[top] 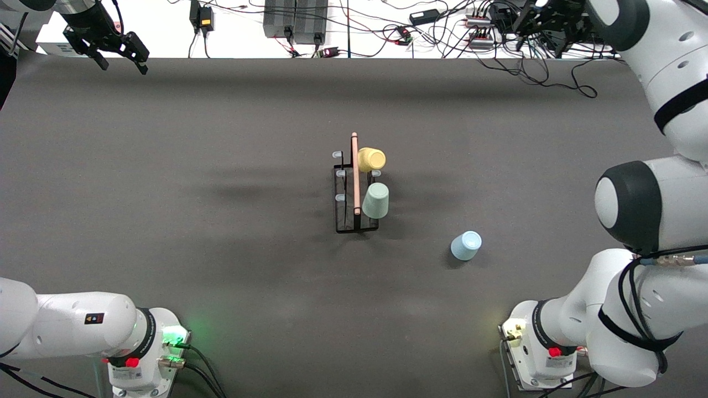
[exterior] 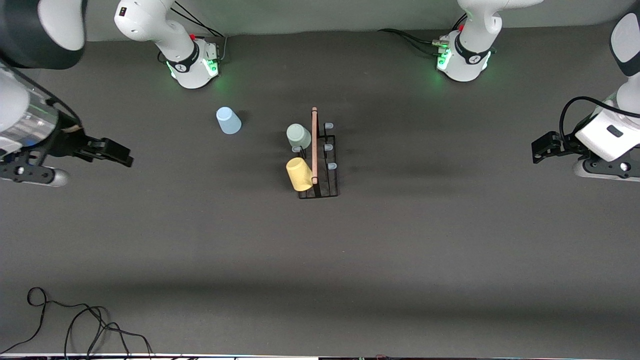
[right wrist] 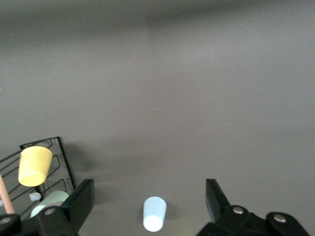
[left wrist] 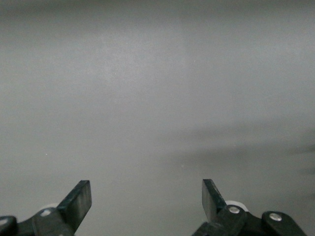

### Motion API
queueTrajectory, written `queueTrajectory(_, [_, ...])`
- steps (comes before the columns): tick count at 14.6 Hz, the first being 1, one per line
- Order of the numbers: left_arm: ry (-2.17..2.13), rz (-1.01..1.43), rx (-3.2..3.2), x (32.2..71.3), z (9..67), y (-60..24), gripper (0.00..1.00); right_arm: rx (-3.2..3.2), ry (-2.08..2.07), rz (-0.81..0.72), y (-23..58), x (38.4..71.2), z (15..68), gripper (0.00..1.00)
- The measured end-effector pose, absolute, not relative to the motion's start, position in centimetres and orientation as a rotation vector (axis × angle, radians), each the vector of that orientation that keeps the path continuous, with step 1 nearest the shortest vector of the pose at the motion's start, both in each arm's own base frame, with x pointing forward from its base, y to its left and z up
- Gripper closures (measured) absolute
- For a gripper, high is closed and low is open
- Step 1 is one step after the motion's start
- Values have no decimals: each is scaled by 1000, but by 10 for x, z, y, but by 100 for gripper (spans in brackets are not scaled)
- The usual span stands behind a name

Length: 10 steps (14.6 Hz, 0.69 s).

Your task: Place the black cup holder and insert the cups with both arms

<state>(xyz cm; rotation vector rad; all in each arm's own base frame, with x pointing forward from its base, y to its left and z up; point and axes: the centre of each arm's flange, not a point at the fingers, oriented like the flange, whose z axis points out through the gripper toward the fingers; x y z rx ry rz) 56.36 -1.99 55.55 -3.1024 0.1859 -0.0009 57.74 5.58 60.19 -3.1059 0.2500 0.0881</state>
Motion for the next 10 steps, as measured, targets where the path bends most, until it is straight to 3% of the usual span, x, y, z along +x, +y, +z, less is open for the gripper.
queueTrajectory(10, [186, -1, -3102, 564, 555, -20, 0, -3147, 182, 113, 32, 578, 599, 0])
